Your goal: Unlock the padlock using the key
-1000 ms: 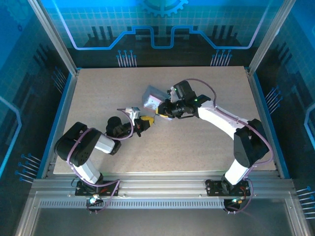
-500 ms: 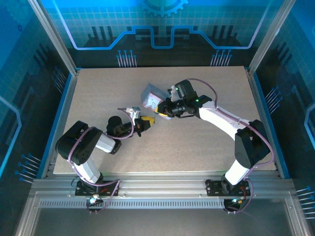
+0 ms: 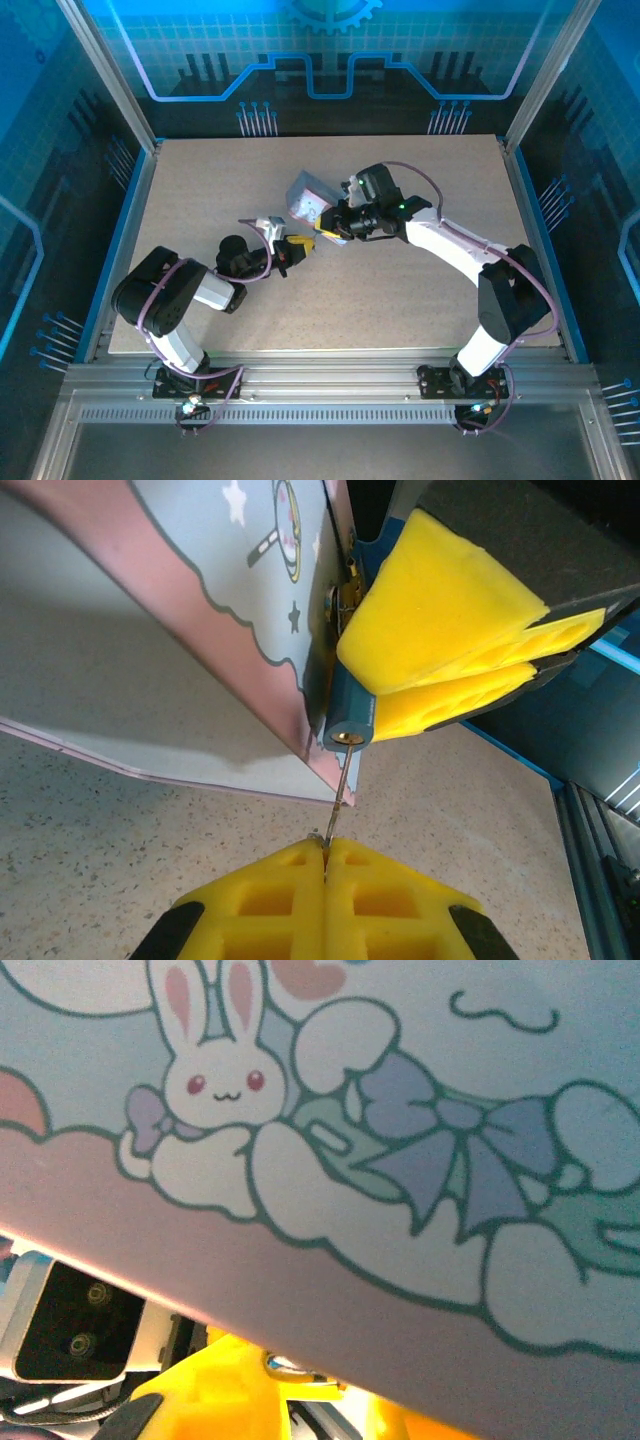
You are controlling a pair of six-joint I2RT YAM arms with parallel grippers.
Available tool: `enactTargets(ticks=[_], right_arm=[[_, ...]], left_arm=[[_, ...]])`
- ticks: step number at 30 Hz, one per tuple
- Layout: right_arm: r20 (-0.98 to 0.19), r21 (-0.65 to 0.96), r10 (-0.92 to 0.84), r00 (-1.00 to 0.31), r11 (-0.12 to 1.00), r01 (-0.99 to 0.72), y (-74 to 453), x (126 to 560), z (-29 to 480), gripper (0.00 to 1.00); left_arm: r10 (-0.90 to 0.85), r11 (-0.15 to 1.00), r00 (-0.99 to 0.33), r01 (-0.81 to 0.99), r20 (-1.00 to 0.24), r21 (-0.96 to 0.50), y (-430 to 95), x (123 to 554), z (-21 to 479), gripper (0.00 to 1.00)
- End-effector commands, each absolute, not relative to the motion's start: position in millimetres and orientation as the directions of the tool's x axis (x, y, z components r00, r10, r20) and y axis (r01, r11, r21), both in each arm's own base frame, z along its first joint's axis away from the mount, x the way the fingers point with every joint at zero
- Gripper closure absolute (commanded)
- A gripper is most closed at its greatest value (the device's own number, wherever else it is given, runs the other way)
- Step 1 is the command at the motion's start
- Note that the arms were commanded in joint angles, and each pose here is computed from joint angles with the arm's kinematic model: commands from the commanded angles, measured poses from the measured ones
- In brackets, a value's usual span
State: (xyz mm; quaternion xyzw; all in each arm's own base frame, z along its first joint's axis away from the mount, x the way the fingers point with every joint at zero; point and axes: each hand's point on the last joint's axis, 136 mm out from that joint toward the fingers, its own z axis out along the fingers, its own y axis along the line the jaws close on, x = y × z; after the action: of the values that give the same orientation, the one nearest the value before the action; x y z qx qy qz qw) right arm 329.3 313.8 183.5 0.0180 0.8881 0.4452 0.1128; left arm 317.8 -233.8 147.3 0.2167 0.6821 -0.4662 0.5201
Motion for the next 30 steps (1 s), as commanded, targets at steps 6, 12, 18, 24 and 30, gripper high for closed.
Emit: enactTargets(ticks=[6,12,18,24,30], right_arm=[[-0.232,0.842,0.127,-0.964,0.522,-0.134,319,329,215,1.00],[-0.227,0.843,0.130,-0.965,0.522,-0.128,317,329,218,1.00],[-0.216,0.850,0.135,-0.967,0.514,-0.118,317,329,218,1.00],[-0.203,0.859,0.145,-0.968,0.501,-0.105,317,329,219,1.00],[-0.199,0.866,0.160,-0.967,0.491,-0.097,317,331,221,1.00]], left_arm=[[-0.233,0.474,-0.267,0.809,-0.935,-0.349,-230,321,182,1.00],[-0.244,0.478,-0.246,0.811,-0.938,-0.337,-228,318,190,1.00],[-0.249,0.493,-0.239,0.803,-0.939,-0.335,-225,319,191,1.00],[-0.249,0.503,-0.240,0.796,-0.938,-0.337,-224,319,188,1.00],[-0.242,0.514,-0.242,0.789,-0.939,-0.336,-223,319,184,1.00]])
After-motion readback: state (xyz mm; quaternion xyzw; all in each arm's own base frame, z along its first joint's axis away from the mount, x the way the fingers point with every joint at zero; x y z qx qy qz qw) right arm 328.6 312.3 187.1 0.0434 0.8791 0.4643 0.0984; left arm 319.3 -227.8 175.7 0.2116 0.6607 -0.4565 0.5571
